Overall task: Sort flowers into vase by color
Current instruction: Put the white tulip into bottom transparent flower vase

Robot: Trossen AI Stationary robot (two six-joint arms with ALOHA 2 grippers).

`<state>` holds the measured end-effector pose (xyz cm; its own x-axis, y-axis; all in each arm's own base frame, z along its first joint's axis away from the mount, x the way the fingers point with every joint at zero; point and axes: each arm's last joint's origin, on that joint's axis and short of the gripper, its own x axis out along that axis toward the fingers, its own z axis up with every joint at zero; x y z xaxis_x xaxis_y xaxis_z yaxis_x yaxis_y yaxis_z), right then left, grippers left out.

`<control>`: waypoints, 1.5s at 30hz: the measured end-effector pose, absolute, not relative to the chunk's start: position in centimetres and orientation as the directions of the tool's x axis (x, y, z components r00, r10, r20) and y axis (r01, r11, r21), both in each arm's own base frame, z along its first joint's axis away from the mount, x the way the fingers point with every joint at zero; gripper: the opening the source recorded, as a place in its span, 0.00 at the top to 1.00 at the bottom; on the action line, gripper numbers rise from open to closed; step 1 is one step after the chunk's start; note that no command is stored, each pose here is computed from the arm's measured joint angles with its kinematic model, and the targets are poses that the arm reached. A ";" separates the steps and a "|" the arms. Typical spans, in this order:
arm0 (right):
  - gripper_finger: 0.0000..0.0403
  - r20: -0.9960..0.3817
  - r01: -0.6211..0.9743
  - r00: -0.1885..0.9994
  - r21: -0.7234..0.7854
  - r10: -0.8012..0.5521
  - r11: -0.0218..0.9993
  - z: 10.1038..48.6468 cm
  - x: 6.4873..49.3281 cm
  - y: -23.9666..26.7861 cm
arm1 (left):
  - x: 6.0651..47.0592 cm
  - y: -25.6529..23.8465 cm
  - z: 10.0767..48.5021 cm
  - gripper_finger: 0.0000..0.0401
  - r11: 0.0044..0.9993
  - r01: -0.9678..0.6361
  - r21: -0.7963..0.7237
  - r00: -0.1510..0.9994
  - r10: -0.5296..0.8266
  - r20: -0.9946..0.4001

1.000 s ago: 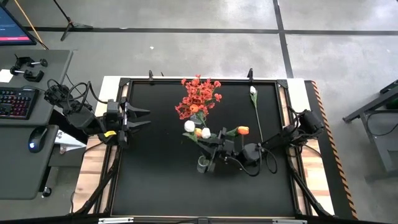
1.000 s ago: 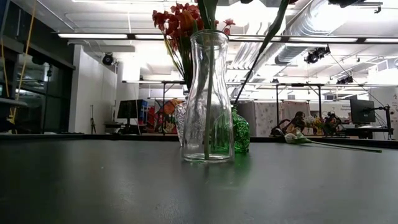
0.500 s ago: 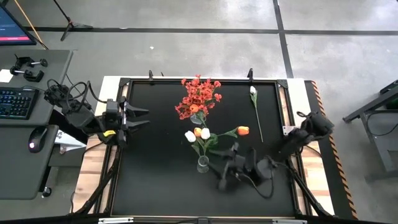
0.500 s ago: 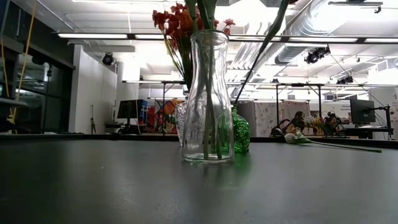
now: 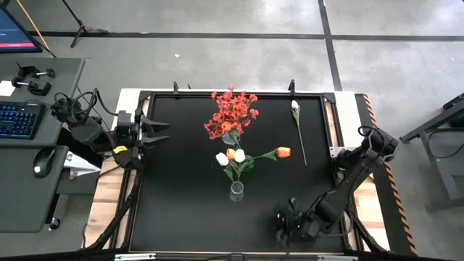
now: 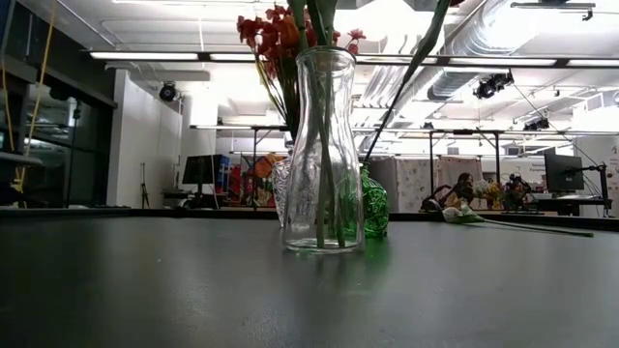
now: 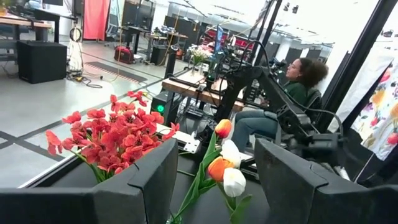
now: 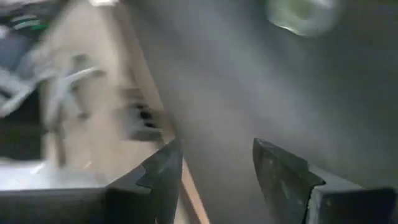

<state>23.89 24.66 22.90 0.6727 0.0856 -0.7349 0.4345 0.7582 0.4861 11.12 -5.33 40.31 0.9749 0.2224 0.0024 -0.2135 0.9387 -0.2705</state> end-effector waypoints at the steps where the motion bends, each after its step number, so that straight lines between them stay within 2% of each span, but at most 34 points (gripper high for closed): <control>1: 0.54 -0.766 0.502 0.641 0.463 0.045 0.730 22.5 23.7 24.1 | 11.1 -5.3 40.3 0.50 0.940 -0.214 -0.267 0.975 0.223 0.002; 6: 0.54 -0.899 0.811 0.390 0.233 -0.200 0.537 20.0 22.8 19.6 | 11.1 -5.3 40.3 0.50 0.936 -0.232 -0.265 0.970 0.241 0.001; 9: 0.54 -0.942 0.888 0.195 0.051 -0.275 0.458 18.9 22.5 16.7 | 11.1 -5.2 40.1 0.50 0.935 -0.250 -0.251 0.967 0.256 -0.010; 12: 0.54 -0.954 0.915 0.071 -0.053 -0.290 0.399 18.1 22.5 13.7 | 11.1 -5.2 40.0 0.50 0.933 -0.269 -0.239 0.962 0.272 -0.021; 19: 0.54 -0.979 0.950 -0.061 -0.117 -0.196 0.289 16.2 21.0 6.4 | 11.1 -5.2 40.0 0.50 0.939 -0.276 -0.204 0.961 0.277 -0.021; 21: 0.54 -0.986 0.966 -0.066 -0.101 -0.153 0.238 15.9 20.0 4.2 | 11.1 -5.2 40.0 0.50 0.940 -0.275 -0.204 0.961 0.276 -0.021; 24: 0.54 -0.993 0.987 -0.006 -0.024 -0.114 0.158 16.3 18.7 1.2 | 11.0 -5.1 40.0 0.50 0.939 -0.274 -0.206 0.961 0.276 -0.019; 30: 0.54 -0.973 0.995 0.089 0.074 -0.215 0.073 18.2 17.2 -4.6 | 11.0 -4.9 40.0 0.50 0.932 -0.299 -0.207 0.953 0.302 -0.018; 34: 0.54 -0.954 0.989 0.134 0.112 -0.269 0.094 18.9 16.9 -8.8 | 11.1 -4.7 40.0 0.50 0.926 -0.316 -0.206 0.947 0.320 -0.018; 39: 0.54 -0.941 0.990 0.109 0.076 -0.321 0.116 19.2 15.7 -13.4 | 11.2 -4.4 40.1 0.50 0.912 -0.346 -0.222 0.936 0.352 -0.016; 45: 0.54 -0.954 0.970 0.155 0.097 -0.257 0.224 18.1 15.9 -16.4 | 11.3 -4.1 40.1 0.50 0.891 -0.385 -0.241 0.919 0.394 -0.010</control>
<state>15.91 -16.35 18.07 0.1551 -0.2570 -0.9539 0.9698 0.2235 0.0975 11.28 -4.13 40.14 0.9191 0.3939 -0.0103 -0.3845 0.8910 -0.2412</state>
